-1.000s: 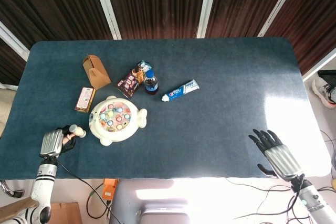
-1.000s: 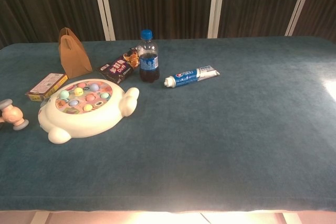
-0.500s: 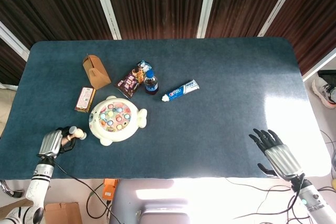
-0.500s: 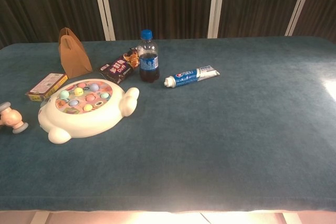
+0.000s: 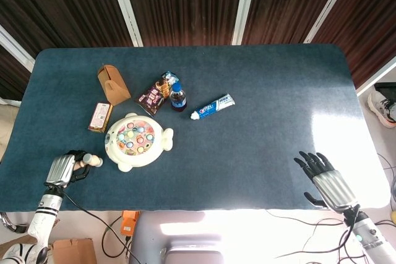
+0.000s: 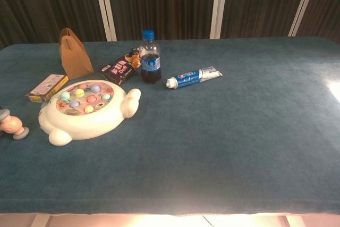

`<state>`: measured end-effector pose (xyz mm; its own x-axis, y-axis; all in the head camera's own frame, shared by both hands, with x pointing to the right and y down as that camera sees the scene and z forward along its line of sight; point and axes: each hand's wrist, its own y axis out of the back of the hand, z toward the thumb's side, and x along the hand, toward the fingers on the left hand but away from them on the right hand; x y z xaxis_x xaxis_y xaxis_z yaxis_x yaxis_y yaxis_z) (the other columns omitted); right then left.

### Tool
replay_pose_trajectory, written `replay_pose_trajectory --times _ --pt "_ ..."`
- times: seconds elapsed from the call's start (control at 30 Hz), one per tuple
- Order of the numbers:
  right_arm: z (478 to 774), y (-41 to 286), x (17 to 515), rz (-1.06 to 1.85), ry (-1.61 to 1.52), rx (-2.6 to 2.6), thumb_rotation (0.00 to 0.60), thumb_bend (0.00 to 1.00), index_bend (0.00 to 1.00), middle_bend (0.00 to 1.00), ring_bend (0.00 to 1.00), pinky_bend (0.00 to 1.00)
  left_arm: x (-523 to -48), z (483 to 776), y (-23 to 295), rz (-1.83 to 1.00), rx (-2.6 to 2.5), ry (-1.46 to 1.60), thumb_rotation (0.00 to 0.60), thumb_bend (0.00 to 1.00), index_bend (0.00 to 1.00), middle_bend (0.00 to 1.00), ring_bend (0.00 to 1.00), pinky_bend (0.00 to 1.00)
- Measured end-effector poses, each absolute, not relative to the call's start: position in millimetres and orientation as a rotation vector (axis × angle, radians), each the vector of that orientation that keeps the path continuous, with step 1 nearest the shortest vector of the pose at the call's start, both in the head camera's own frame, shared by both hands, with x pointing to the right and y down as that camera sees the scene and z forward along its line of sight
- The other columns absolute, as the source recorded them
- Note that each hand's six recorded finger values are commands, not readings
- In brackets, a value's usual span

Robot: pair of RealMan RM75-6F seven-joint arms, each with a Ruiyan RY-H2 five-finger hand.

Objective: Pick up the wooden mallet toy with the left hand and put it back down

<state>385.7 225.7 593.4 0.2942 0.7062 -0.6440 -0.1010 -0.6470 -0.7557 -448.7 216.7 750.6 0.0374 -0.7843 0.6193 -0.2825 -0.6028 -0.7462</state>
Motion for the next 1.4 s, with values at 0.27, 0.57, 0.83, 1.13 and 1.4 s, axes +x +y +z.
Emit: replay_pose_trajectory --times 0.27,0.57,0.83,1.13,1.4 --pt "593.2 225.8 386.2 1.43 -0.543 -1.847 0.6 0.24 0.0 0.0 0.0 0.0 -449.0 750.6 215.9 -1.589 -1.903 1.086 0.6 0.41 0.54 0.47 0.34 0.46" --pt "593.7 226.3 386.1 1.435 -0.538 -1.85 0.6 0.24 0.0 0.0 0.0 0.0 -447.3 748.6 211.6 -1.586 -1.912 1.105 0.6 0.39 0.54 0.47 0.34 0.46" --pt "593.0 225.9 387.1 1.437 -0.544 -1.853 0.6 0.24 0.0 0.0 0.0 0.0 -445.7 748.8 209.4 -1.594 -1.911 1.1 0.6 0.38 0.54 0.47 0.34 0.46" --pt "592.6 226.0 387.2 1.436 -0.544 -1.854 0.6 0.24 0.0 0.0 0.0 0.0 -445.7 747.2 205.6 -1.604 -1.901 1.09 0.6 0.33 0.47 0.44 0.31 0.45" --pt "591.8 226.3 387.1 1.434 -0.545 -1.857 0.6 0.24 0.0 0.0 0.0 0.0 -445.5 745.4 204.8 -1.612 -1.897 1.076 0.6 0.3 0.46 0.44 0.31 0.45"
